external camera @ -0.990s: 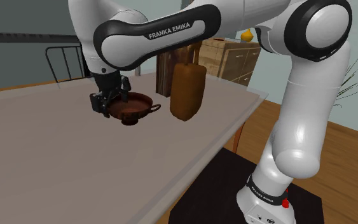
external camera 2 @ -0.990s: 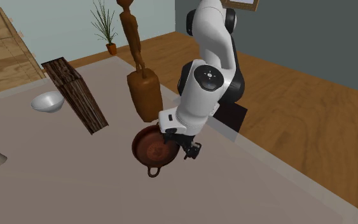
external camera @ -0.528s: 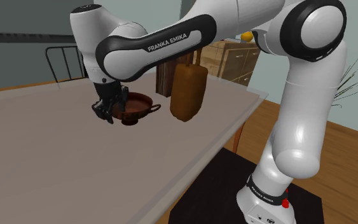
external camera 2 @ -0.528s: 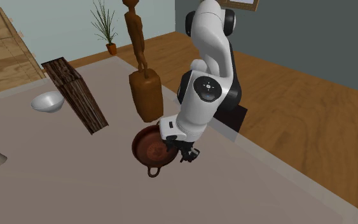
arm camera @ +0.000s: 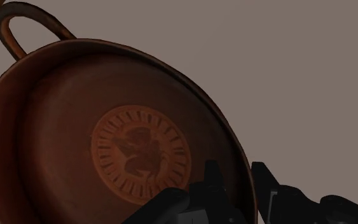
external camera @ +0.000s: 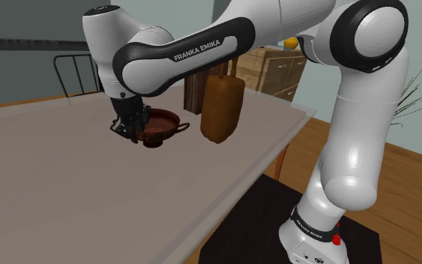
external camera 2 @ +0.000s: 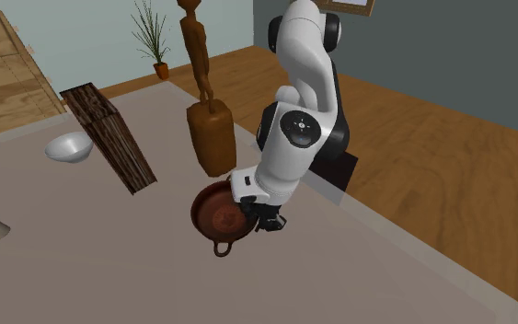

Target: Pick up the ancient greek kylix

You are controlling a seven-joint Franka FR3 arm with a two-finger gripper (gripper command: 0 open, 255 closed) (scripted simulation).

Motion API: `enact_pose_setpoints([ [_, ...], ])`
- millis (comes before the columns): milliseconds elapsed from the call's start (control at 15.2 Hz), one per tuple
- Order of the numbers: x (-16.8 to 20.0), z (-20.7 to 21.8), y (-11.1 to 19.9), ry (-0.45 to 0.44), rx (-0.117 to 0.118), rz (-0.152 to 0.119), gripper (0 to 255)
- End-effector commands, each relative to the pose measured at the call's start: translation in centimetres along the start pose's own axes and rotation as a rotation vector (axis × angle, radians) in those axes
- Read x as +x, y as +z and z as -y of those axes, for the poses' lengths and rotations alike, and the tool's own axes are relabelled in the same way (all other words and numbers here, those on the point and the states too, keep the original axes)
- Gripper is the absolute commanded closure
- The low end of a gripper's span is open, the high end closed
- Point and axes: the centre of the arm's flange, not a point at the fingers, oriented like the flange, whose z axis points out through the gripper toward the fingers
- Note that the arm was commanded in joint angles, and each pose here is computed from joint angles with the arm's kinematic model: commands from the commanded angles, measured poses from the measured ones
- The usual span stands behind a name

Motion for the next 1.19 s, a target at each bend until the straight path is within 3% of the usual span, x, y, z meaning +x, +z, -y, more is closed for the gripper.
enact_pose_setpoints([
  [0, 0.0, -0.1, 0.1, 0.0, 0.0, 0.001, 255],
  [1122, 0.4, -2.0, -7.7, 0.0, 0.0, 0.001, 255],
])
